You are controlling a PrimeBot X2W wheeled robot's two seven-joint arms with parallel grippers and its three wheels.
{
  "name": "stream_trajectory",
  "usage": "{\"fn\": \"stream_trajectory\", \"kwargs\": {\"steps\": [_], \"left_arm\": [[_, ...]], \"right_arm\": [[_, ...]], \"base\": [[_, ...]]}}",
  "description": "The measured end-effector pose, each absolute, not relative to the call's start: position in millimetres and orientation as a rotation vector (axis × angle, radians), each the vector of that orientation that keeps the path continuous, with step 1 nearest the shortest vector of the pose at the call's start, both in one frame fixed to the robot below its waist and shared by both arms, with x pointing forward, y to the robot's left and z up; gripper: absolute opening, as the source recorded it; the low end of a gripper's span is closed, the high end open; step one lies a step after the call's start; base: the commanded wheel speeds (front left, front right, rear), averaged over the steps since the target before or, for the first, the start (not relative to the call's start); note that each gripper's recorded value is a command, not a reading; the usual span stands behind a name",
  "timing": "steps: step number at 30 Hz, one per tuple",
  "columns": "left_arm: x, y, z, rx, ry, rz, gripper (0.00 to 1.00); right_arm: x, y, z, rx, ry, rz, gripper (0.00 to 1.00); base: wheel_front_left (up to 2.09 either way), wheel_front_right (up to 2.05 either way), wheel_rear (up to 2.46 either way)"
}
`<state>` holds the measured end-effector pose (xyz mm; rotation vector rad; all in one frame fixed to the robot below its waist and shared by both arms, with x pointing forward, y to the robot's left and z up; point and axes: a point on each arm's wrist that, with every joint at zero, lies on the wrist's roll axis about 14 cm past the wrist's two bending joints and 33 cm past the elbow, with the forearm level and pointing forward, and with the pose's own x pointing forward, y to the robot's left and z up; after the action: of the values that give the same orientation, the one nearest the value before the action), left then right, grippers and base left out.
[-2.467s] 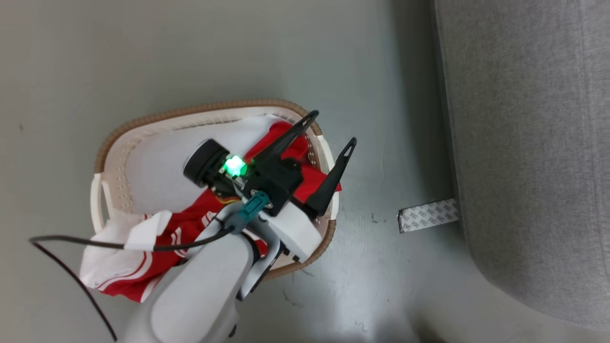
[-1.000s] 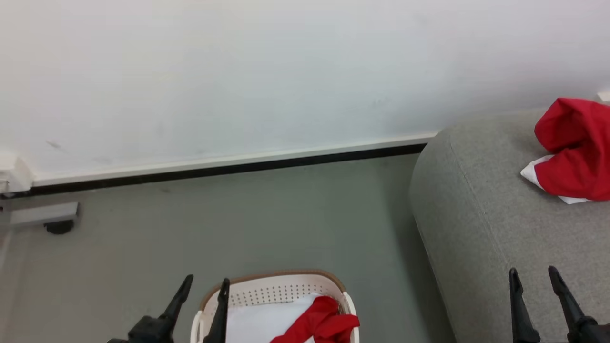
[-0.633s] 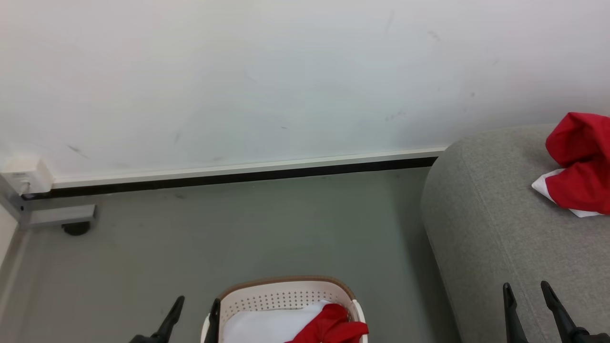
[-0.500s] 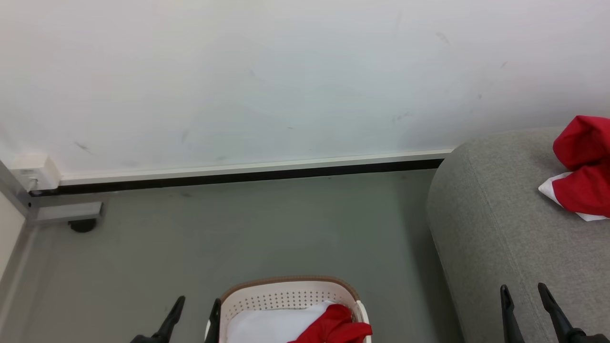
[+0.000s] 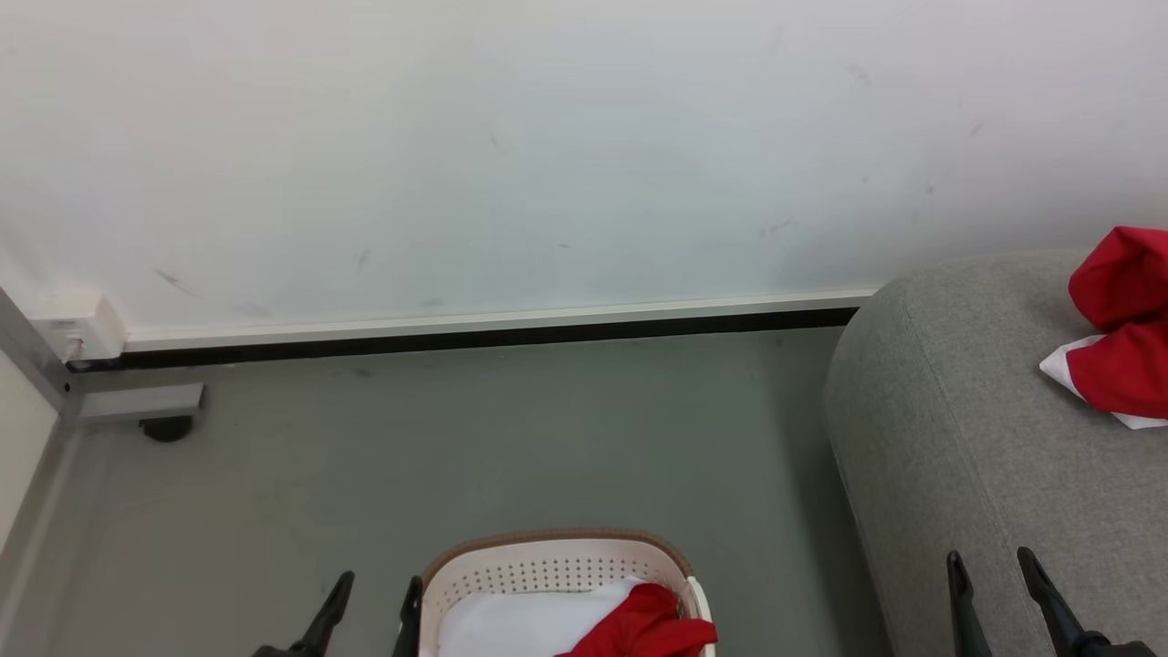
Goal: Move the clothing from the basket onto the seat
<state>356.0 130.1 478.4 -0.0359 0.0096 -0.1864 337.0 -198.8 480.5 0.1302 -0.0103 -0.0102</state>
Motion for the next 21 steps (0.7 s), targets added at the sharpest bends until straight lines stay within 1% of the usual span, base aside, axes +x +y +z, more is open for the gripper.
{"fn": "stream_trajectory", "kwargs": {"steps": [7, 14, 16, 21], "left_arm": [[359.1, 124.7, 473.4, -0.041, 0.025, -0.204, 1.00], [370.4, 105.5, 446.4, 0.002, 0.108, -0.280, 1.00], [376.7, 97.0, 434.9, 0.014, 0.143, -0.312, 1.00], [386.8, 74.5, 393.5, 0.069, 0.305, -0.406, 1.00]], "right_arm": [[338.3, -199.6, 482.3, 0.129, -0.015, -0.013, 1.00], [342.5, -205.7, 483.1, 0.132, -0.017, -0.033, 1.00], [345.5, -208.6, 483.9, 0.132, -0.019, -0.042, 1.00], [348.0, -216.4, 477.1, 0.139, 0.003, -0.070, 1.00]], "base": [[0.00, 0.00, 0.00], [0.00, 0.00, 0.00], [0.00, 0.00, 0.00], [0.00, 0.00, 0.00]]}}
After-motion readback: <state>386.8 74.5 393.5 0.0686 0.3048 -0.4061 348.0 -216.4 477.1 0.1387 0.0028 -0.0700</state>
